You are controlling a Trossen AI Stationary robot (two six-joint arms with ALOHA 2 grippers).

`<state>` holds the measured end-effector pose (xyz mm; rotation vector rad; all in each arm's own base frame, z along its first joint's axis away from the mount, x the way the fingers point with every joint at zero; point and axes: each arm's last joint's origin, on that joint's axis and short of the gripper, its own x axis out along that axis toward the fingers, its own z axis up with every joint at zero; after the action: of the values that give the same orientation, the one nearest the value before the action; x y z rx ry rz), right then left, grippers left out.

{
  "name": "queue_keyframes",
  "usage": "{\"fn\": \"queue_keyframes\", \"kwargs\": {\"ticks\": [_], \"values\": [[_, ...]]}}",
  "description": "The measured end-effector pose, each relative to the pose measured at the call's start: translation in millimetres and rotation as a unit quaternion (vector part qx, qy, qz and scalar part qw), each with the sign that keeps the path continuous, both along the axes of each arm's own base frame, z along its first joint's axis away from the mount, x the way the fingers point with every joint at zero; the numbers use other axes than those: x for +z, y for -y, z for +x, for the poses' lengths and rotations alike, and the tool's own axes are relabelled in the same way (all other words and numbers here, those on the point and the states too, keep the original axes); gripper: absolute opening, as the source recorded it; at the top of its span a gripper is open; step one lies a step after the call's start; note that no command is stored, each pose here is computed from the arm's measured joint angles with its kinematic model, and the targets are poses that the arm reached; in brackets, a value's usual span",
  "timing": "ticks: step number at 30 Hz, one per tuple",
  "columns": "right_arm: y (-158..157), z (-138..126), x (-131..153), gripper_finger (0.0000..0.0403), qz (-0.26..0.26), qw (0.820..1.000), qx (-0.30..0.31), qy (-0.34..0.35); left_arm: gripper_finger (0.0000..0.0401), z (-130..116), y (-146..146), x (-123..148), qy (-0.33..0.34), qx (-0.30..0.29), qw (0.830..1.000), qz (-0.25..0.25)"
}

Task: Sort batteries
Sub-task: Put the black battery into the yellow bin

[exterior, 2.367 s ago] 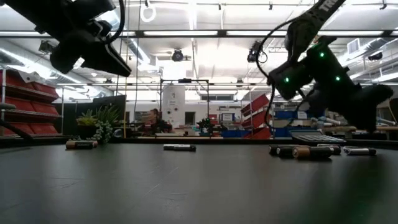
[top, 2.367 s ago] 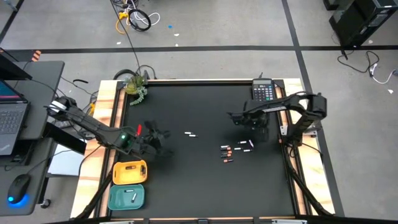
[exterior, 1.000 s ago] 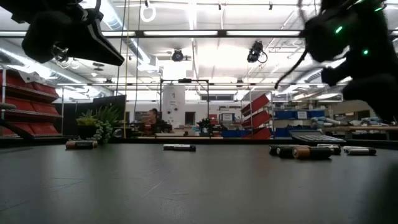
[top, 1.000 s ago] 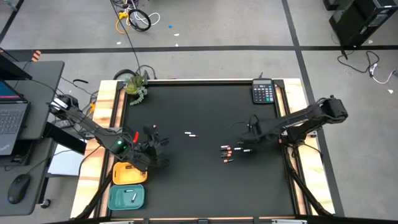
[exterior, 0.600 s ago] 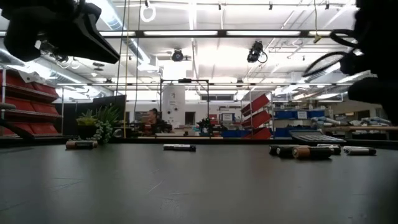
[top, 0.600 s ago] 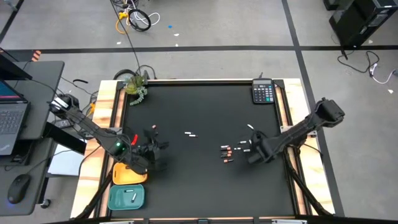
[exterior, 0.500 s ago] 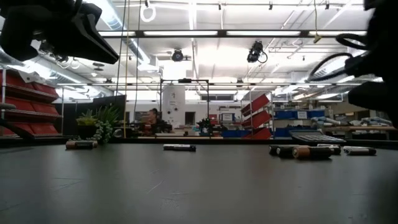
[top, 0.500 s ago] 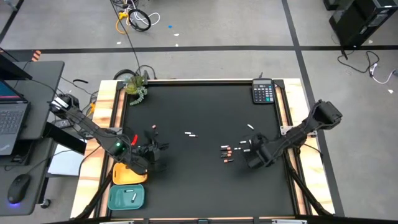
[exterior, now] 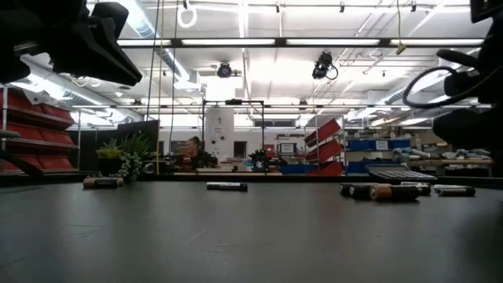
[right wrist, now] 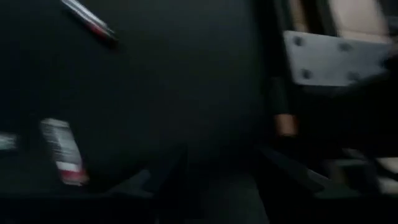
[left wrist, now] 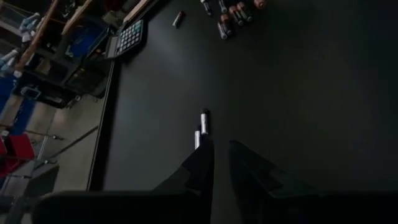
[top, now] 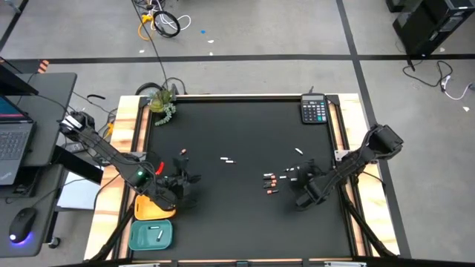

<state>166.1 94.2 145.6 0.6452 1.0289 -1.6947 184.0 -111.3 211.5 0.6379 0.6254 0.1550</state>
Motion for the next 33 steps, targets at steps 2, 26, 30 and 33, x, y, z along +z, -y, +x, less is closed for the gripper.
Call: {"fn": "queue_keyframes", "kwargs": {"ticks": [2,26,30,33], "values": [[7,-3,2,0.0192,0.022,0.999,-0.005,-0.025,0.0057,0,0,0,0.0,-0.005,1.0,0.005],[44,0,11,0.0056,0.084,0.995,-0.014,-0.052,0.0057,2,1,2,0.008,-0.01,1.0,0.009],[61,5,10,0.0009,0.154,0.984,0.015,-0.084,0.0057,2,1,2,0.008,-0.01,1.0,0.009],[73,7,10,0.0016,0.204,0.972,0.042,-0.107,0.0057,2,1,2,0.008,-0.01,1.0,0.009]]}}
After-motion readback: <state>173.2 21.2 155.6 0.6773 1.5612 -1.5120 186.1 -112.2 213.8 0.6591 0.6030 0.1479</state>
